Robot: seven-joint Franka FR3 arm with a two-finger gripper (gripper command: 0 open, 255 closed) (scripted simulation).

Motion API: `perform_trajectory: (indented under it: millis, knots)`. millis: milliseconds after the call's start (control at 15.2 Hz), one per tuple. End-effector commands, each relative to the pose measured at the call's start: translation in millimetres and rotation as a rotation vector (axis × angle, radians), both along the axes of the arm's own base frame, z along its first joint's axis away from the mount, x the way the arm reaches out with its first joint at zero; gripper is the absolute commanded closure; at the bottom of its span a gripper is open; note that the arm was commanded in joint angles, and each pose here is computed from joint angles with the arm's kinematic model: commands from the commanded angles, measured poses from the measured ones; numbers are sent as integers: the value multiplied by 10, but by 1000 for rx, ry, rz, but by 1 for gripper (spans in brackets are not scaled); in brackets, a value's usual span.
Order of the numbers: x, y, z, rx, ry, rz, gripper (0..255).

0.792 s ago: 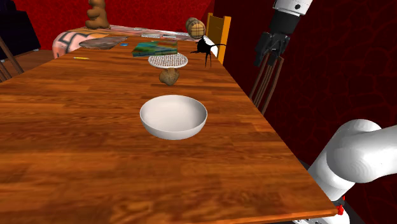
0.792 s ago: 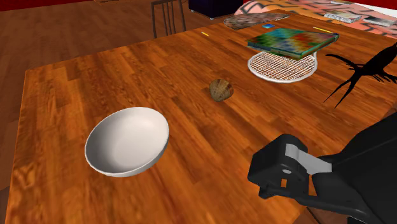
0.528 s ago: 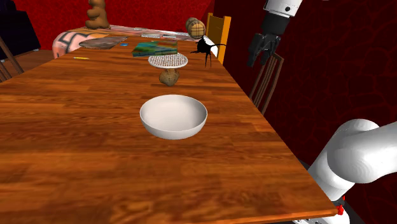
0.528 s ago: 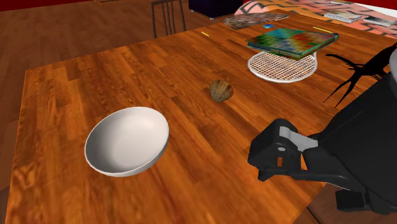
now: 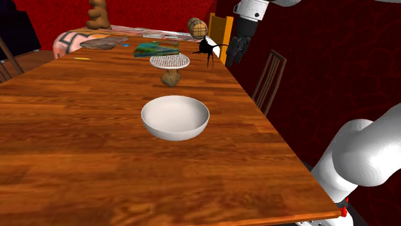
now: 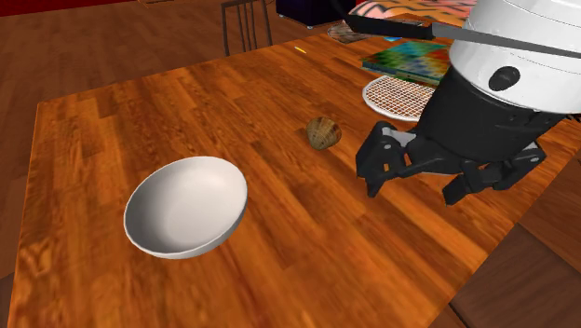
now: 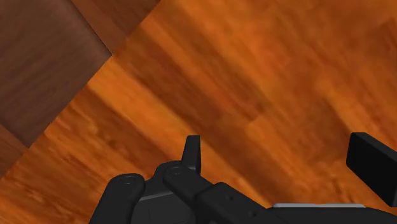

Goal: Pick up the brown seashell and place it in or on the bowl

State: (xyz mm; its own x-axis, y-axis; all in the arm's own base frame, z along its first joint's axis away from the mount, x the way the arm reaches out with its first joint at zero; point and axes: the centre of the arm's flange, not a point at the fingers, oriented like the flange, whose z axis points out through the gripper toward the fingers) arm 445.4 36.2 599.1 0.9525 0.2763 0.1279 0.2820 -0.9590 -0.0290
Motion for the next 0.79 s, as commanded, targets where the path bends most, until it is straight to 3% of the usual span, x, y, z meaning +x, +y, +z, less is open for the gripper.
perform_trajectory:
  millis: [0,726]
  knots:
    - [225,112,-65,-8,-4,69,0]
    - [1400,900,-379,-48,-24,430,0]
